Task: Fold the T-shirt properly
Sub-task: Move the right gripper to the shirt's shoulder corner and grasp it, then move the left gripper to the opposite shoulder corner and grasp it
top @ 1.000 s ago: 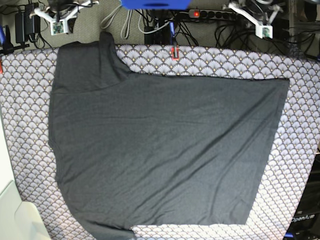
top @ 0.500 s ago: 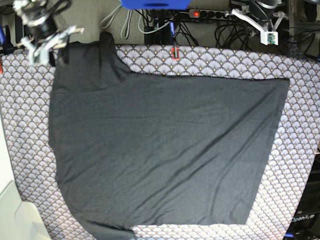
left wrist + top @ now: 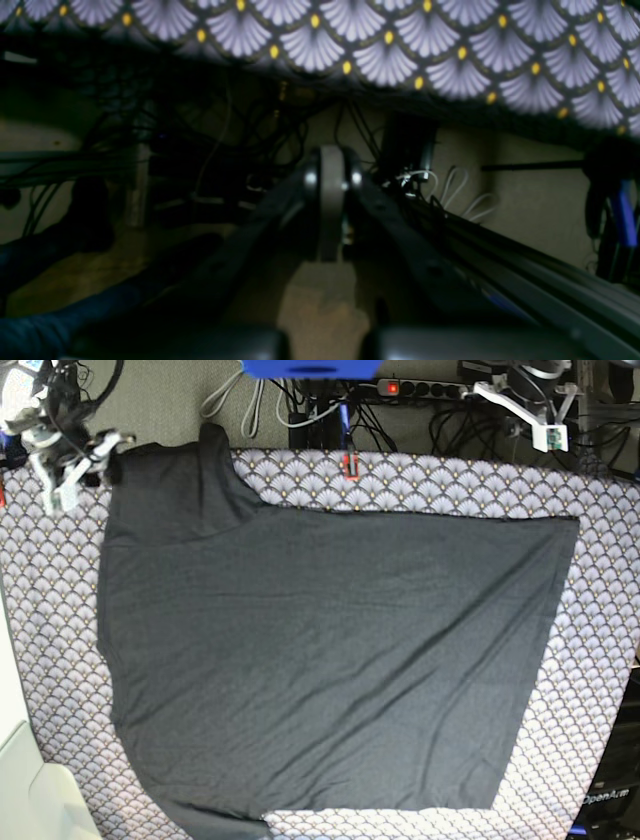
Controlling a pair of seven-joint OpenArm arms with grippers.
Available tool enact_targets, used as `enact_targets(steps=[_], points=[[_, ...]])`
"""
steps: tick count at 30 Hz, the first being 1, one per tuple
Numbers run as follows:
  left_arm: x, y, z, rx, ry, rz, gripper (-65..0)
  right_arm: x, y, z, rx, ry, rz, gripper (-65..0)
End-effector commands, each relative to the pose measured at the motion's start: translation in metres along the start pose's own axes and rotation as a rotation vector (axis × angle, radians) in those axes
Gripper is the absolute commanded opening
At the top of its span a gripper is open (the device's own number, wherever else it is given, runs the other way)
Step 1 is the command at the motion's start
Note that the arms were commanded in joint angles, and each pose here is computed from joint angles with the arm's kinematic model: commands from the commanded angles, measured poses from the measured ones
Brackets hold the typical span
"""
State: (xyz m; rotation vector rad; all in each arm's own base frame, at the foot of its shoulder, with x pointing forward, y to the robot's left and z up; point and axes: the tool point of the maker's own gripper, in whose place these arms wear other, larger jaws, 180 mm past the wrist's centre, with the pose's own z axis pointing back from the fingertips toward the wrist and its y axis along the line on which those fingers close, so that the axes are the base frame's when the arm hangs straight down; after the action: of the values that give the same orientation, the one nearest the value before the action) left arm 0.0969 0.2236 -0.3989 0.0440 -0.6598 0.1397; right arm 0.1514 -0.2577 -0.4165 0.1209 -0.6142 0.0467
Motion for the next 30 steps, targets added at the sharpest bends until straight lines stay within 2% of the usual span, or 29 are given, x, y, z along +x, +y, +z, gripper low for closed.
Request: enact_targets(steps=[1, 6, 18, 21, 26, 27, 30], points=[[0.011, 0.001, 0.002, -0.001, -0.038, -0.010, -64.5, 0.004, -0.003, 0.000, 0.006, -0.024, 0.002, -41.5], [0.015, -0.001, -0.001, -0.005, -0.048, -0.008, -64.5, -0.016, -0.001, -0.010, 0.031, -0.006, -0.056, -41.5], [0.015, 0.000, -0.001, -0.003, -0.048, -0.007, -64.7, -0.037, 0.031, -0.017, 0.108, 0.039, -0.060, -41.9], [0.015, -0.001, -0.001, -0.002, -0.047, -0.005, -64.6, -0.037, 0.033, -0.018, 0.112, 0.039, -0.063, -46.7], [0.017, 0.000, -0.002, -0.003, -0.050, -0.013, -64.5, -0.037, 0.033, -0.017, 0.110, 0.039, -0.063, -62.7], [0.017, 0.001, -0.002, -0.001, -0.052, -0.012, -64.5, -0.037, 0.032, -0.017, 0.108, 0.041, -0.063, -64.4], [0.025, 0.000, -0.005, -0.003, -0.072, -0.009, -64.5, -0.037, 0.032, -0.017, 0.107, 0.040, -0.064, -63.6]])
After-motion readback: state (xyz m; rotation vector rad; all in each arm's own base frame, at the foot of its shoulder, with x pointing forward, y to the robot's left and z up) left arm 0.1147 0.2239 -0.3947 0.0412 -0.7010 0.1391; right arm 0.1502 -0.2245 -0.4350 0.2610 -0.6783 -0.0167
